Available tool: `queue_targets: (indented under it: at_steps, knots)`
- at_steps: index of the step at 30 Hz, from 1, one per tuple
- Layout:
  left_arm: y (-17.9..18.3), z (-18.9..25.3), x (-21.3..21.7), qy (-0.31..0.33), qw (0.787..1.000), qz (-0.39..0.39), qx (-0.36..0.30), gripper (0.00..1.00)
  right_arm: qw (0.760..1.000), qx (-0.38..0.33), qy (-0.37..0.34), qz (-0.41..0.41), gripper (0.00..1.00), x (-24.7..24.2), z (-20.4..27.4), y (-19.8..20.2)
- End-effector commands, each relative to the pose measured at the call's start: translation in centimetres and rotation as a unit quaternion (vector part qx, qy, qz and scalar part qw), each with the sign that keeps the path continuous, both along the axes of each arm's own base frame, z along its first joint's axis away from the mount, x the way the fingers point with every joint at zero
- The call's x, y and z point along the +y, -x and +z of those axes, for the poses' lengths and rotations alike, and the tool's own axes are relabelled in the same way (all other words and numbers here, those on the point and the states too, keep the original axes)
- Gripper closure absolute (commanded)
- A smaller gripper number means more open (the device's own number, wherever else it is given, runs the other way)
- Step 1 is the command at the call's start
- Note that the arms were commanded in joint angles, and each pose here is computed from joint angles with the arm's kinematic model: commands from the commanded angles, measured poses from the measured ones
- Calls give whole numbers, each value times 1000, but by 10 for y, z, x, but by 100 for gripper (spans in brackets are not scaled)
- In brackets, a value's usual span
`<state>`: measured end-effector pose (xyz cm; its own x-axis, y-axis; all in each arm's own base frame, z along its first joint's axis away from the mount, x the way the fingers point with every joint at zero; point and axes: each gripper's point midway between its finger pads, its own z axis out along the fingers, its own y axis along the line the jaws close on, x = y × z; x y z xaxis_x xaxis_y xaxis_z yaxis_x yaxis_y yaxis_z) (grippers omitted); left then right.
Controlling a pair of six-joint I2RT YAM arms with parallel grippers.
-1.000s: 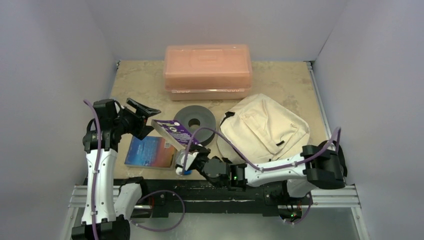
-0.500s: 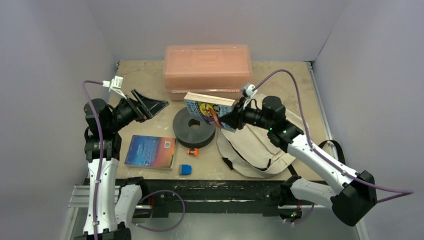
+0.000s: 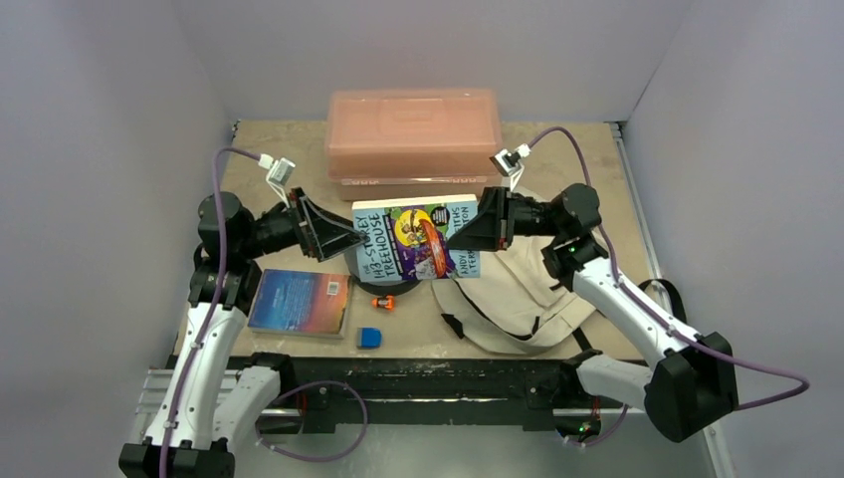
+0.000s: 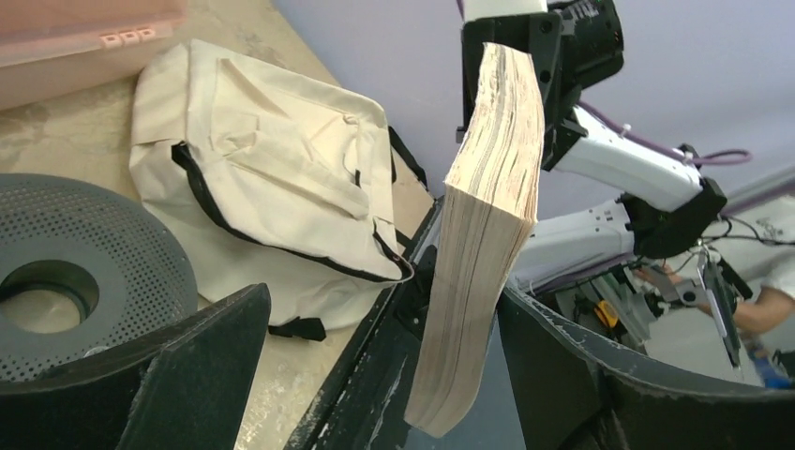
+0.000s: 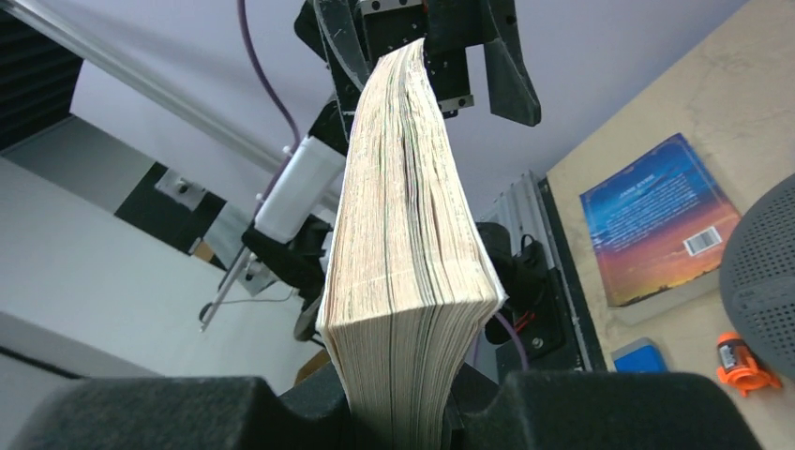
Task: Pack the student bag
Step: Pick up the book from the center of the board.
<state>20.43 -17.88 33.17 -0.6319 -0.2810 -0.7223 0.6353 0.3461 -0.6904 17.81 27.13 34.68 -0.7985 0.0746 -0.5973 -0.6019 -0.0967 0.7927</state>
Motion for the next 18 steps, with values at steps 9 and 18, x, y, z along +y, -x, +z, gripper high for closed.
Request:
queue_targets:
  at_steps: [9,18]
  knots:
    - [64,28,-40,43,974,-202,-96,23,996,-51,-46,54,100,-4,42,17]
    - [40,34,-44,71,988,-132,-43,70,999,-46,-13,6,100,2,19,-3]
